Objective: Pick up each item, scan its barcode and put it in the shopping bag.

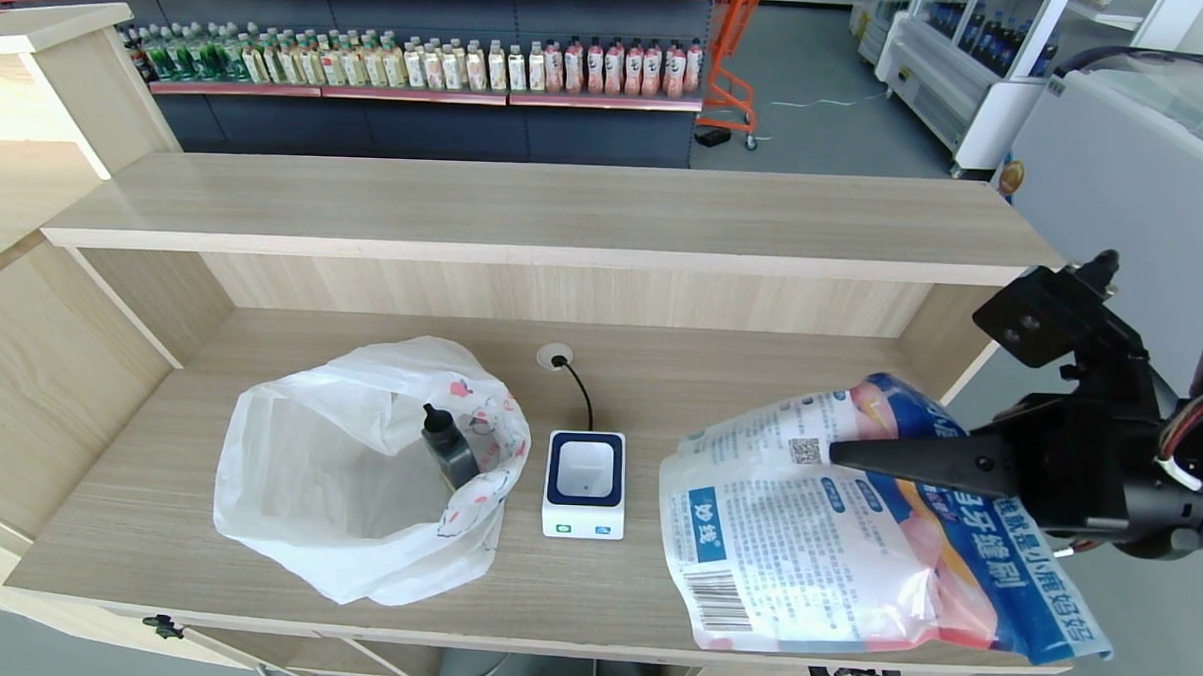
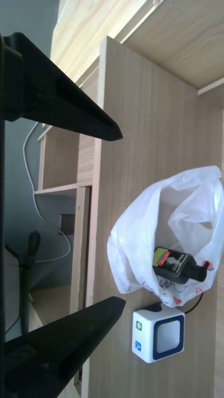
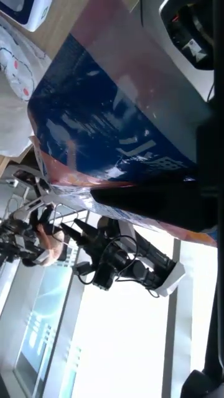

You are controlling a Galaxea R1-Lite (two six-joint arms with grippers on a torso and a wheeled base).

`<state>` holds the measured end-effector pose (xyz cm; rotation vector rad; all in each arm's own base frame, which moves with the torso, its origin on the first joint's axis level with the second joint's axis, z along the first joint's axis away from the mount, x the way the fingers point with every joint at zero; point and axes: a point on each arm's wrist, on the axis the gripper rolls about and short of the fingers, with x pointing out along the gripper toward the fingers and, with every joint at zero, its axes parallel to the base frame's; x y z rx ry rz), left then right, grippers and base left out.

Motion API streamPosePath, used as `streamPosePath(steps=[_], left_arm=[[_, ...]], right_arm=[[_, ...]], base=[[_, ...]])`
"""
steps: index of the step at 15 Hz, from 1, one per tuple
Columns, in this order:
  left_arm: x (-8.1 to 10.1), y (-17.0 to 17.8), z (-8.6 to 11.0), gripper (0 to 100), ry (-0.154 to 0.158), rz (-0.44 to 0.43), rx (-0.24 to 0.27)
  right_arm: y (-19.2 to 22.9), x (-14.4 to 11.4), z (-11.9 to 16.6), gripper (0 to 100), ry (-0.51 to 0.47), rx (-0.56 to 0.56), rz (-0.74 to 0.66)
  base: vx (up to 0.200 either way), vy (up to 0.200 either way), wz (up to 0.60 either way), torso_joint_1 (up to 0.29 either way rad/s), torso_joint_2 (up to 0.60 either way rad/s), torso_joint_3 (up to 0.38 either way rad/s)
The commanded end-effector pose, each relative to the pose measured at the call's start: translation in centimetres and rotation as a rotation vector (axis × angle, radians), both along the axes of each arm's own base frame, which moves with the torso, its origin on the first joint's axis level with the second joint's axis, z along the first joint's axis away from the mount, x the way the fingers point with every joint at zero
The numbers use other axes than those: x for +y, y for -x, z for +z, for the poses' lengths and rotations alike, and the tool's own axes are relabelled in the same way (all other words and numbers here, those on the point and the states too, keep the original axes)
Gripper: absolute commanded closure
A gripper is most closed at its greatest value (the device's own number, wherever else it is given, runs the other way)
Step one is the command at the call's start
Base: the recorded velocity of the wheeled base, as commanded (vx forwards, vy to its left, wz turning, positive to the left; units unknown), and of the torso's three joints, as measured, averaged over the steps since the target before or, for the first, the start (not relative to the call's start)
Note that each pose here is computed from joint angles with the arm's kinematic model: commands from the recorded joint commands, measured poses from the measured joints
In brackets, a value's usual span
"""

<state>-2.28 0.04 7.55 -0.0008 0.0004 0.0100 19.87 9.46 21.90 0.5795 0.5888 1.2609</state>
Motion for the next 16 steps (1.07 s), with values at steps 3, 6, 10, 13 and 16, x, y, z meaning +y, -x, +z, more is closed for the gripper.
streamPosePath(steps=[3,6,10,13,16], left_arm=[[0.0,0.0,0.0,0,0.001,0.001,0.000],[0.0,0.0,0.0,0,0.001,0.001,0.000],[0.0,0.0,0.0,0,-0.001,0.001,0.000],[0.0,0.0,0.0,0,0.001,0.001,0.000],[0.0,0.0,0.0,0,0.001,0.001,0.000]], right_arm=[[-0.2,0.0,-0.2,100,0.004,0.005,-0.001],[-0.3,0.1,-0.4,100,0.008,0.009,0.001],[-0.5,0.1,-0.6,100,0.011,0.014,-0.004],[-0.4,0.1,-0.6,100,0.012,0.007,-0.005],[-1.1,-1.3,-1.0,100,0.112,-0.286,-0.096]], base=[[0.000,0.000,0.00,0.000,0.00,0.000],[0.000,0.000,0.00,0.000,0.00,0.000],[0.000,0.000,0.00,0.000,0.00,0.000],[0.000,0.000,0.00,0.000,0.00,0.000],[0.000,0.000,0.00,0.000,0.00,0.000]])
